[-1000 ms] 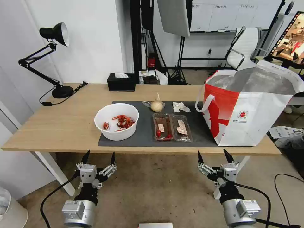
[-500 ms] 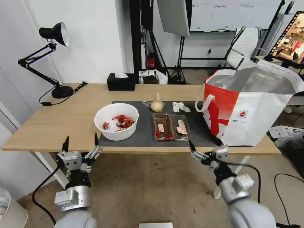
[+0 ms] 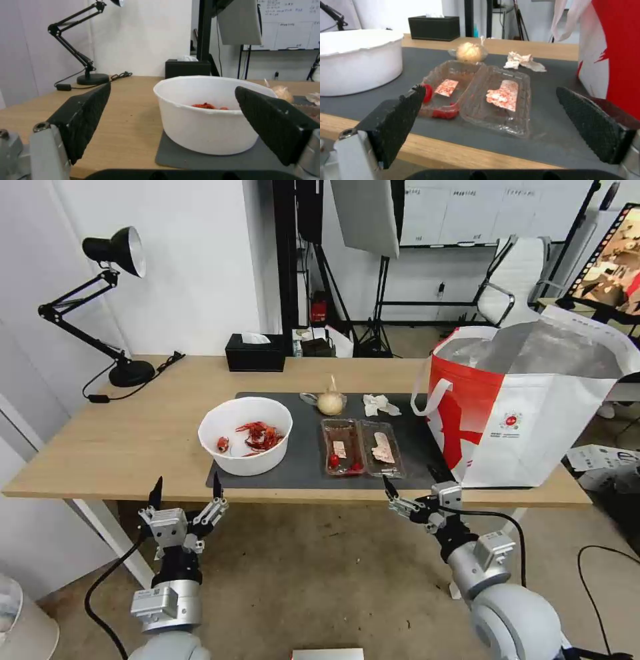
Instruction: Pick up the trash from the table and place it into the takeout bag.
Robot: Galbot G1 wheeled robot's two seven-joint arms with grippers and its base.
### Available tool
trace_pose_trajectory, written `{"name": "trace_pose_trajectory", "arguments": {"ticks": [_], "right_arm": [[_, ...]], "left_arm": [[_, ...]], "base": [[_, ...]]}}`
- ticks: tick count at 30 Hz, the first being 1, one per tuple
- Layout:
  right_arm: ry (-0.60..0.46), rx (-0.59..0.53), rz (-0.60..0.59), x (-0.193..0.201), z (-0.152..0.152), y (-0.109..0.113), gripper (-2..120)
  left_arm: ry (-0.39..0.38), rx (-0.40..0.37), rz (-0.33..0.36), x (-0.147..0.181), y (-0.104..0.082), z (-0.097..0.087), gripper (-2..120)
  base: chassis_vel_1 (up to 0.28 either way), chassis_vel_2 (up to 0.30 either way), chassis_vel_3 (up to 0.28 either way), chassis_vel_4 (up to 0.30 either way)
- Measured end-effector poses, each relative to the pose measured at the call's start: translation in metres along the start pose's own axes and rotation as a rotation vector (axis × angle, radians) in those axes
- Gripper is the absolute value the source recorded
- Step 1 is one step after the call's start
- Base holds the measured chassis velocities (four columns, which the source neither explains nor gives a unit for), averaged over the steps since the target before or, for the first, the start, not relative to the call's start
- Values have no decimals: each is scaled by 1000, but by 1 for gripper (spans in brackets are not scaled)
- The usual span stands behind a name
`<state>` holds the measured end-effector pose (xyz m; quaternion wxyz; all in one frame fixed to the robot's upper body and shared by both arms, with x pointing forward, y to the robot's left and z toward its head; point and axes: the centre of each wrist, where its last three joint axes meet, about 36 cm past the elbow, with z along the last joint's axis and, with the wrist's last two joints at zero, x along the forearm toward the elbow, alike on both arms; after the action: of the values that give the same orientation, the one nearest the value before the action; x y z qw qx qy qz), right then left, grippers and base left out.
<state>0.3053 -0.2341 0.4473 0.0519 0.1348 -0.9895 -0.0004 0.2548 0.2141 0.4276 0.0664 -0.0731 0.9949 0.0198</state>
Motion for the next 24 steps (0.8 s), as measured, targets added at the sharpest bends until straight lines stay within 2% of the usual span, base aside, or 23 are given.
{"name": "trace_pose_trajectory", "arguments": {"ticks": [2,3,4,5,7,8,9,10,12,14,16,18,24], "right_arm": [[2,-12,-3,0,0,1,100],[7,-68,-15,0,-1,3,100],[19,-236,-49,0,-8,12,100],[19,-236,-49,0,-8,12,100],[51,-477,-76,-2,-23,23,100],[51,-477,-76,-2,-23,23,100],[81,-644,-76,-6,-31,27,100],[101,-724,-65,-8,-34,27,100],[111,-756,-57,-10,-36,28,100],[145,-841,-31,-20,-37,28,100],[151,-853,-26,-23,-36,28,100],[180,-918,-9,-37,-28,29,100],[220,-990,-5,-54,-23,33,100]], "left_arm": [[2,-1,1,0,0,0,100],[6,-2,3,1,0,0,100],[7,-3,7,2,1,0,100],[7,-3,7,2,1,0,100],[6,-9,17,2,2,0,100],[6,-9,17,2,2,0,100],[4,-11,34,0,3,0,100],[6,-15,49,-2,4,1,100],[8,-16,57,-3,4,1,100],[19,-19,71,-1,6,3,100],[22,-19,71,0,6,3,100],[30,-2,66,1,6,4,100],[48,19,49,2,9,4,100]], "base": [[0,0,0,0],[0,0,0,0],[0,0,0,0],[0,0,0,0],[0,0,0,0],[0,0,0,0],[0,0,0,0],[0,0,0,0],[0,0,0,0],[0,0,0,0],[0,0,0,0],[0,0,0,0],[0,0,0,0]]}}
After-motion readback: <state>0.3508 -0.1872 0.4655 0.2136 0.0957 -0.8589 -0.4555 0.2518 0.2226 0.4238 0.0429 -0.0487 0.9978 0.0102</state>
